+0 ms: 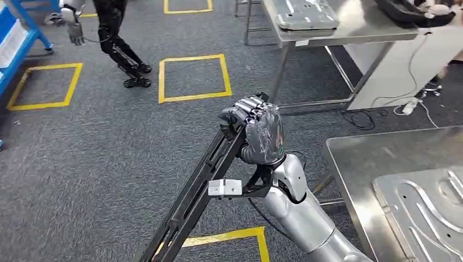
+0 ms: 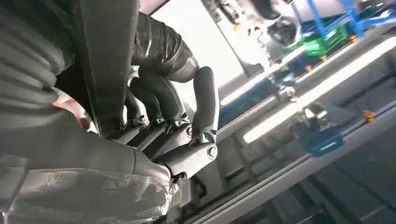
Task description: Take the parts from the cabinet and place them on the table.
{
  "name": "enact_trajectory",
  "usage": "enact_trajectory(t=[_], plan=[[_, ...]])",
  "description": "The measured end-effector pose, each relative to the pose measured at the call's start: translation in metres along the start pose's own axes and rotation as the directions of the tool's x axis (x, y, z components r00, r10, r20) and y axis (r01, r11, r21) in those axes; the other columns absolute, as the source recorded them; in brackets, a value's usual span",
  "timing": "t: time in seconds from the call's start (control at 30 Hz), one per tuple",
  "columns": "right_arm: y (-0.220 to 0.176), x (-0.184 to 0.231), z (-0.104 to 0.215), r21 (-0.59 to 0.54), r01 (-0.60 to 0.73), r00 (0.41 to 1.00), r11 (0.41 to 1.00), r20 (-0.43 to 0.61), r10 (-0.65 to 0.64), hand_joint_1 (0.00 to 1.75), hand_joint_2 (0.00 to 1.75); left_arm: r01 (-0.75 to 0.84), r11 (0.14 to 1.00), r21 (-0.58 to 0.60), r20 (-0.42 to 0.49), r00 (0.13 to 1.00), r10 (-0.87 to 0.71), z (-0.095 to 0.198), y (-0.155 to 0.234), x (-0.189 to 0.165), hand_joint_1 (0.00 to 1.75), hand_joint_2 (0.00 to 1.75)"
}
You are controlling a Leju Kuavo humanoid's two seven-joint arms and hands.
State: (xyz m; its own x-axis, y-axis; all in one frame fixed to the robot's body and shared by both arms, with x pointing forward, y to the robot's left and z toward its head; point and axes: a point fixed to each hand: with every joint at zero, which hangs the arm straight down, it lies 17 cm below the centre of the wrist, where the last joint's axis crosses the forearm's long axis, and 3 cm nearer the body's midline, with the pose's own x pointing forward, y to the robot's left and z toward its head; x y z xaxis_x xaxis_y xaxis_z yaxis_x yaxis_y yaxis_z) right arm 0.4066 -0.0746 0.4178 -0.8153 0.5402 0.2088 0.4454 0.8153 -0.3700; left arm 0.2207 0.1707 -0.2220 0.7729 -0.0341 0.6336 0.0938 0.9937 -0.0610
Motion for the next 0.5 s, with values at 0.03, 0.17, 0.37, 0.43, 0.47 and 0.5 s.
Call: enact_trajectory(t=[0.03, 0.17, 0.37, 0.43, 0.47, 0.5], plan=[[-0.0005, -0.0002, -0.0005, -0.002, 0.000, 1.000, 1.000, 0.000, 0.000, 1.75, 1.75, 0.001, 1.000, 0.003, 0.001, 1.000, -0.001, -0.0002, 0.0002, 0.0003, 0.00, 0.00], [-0.0038, -0.0016, -0.0028, -0.010, -0.005, 1.000, 1.000, 0.000, 0.005, 1.75, 1.75, 0.007, 1.000, 0.014, 0.004, 1.000, -0.007, -0.0009, 0.0028, 0.0015, 0.00, 0.00], [-0.0101, -0.0023, -0.0077, -0.025, -0.020, 1.000, 0.999, 0.012, 0.020, 1.75, 1.75, 0.004, 1.000, 0.016, 0.005, 1.000, -0.004, -0.0013, 0.0032, 0.0025, 0.00, 0.00], [-0.0098, -0.0031, -0.0064, -0.023, -0.022, 1.000, 1.000, 0.010, 0.022, 1.75, 1.75, 0.001, 1.000, 0.014, -0.002, 1.000, -0.001, 0.0000, 0.0027, -0.0012, 0.00, 0.00], [-0.0097, -0.0033, -0.0060, -0.022, -0.022, 1.000, 1.000, 0.009, 0.023, 1.75, 1.75, 0.000, 1.000, 0.014, -0.003, 1.000, 0.000, 0.0002, 0.0024, -0.0017, 0.00, 0.00], [-0.0099, -0.0033, -0.0061, -0.023, -0.023, 1.000, 0.999, 0.009, 0.023, 1.75, 1.75, -0.001, 1.000, 0.014, -0.001, 1.000, 0.001, 0.0000, 0.0024, -0.0010, 0.00, 0.00]])
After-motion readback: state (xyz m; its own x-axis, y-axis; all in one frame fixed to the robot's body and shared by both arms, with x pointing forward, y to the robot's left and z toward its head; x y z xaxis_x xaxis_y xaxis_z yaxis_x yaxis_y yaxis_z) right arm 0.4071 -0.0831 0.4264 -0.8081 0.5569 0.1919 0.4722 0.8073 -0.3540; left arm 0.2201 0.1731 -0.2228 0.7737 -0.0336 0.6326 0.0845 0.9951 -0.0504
